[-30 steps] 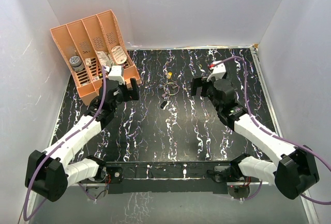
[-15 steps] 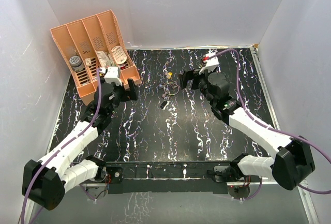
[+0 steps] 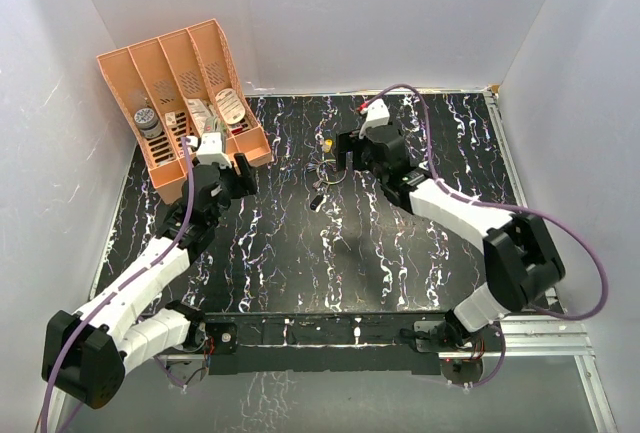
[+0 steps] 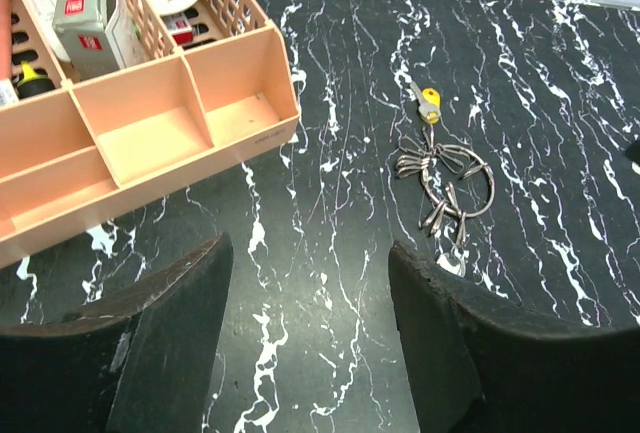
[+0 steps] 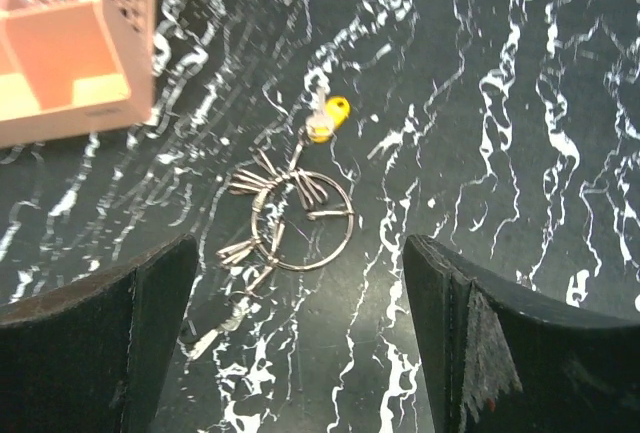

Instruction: Remove the keys from the keyring

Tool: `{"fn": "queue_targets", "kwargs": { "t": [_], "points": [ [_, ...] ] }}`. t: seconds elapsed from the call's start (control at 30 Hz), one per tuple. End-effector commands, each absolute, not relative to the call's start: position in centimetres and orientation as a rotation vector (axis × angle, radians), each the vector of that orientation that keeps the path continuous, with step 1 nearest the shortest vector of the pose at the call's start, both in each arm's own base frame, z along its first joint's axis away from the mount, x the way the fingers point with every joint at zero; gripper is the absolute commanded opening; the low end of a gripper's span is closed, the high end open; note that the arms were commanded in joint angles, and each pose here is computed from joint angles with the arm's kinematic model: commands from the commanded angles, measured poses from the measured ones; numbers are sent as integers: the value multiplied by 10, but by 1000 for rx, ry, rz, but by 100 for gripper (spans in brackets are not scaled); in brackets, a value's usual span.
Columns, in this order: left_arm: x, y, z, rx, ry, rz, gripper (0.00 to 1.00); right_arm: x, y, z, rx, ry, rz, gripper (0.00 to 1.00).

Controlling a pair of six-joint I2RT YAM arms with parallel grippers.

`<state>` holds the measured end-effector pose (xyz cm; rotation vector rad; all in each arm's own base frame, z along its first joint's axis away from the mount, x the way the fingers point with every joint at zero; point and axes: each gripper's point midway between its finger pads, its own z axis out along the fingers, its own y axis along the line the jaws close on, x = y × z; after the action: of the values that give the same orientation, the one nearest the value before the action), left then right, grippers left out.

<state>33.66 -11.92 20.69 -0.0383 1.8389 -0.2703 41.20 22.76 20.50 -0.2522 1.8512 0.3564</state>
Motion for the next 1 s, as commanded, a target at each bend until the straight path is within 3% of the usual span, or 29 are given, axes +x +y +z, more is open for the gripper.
{"fn": "queue_targets", "kwargs": {
  "t": [0.0, 0.23, 0.63, 0.97],
  "points": [
    [330, -112, 207, -89, 1827, -274, 61, 434, 228, 196, -191, 1914, 289, 81],
    [326, -115, 211, -72, 1810, -307, 58, 451, 243, 156, -234, 1978, 280, 64],
    [323, -125, 205, -38, 1830, -352, 59, 484, 238, 91, -263, 2074, 87, 65],
    [320, -118, 209, -46, 1816, -329, 59, 504, 256, 69, -308, 2099, 116, 66]
  ]
}}
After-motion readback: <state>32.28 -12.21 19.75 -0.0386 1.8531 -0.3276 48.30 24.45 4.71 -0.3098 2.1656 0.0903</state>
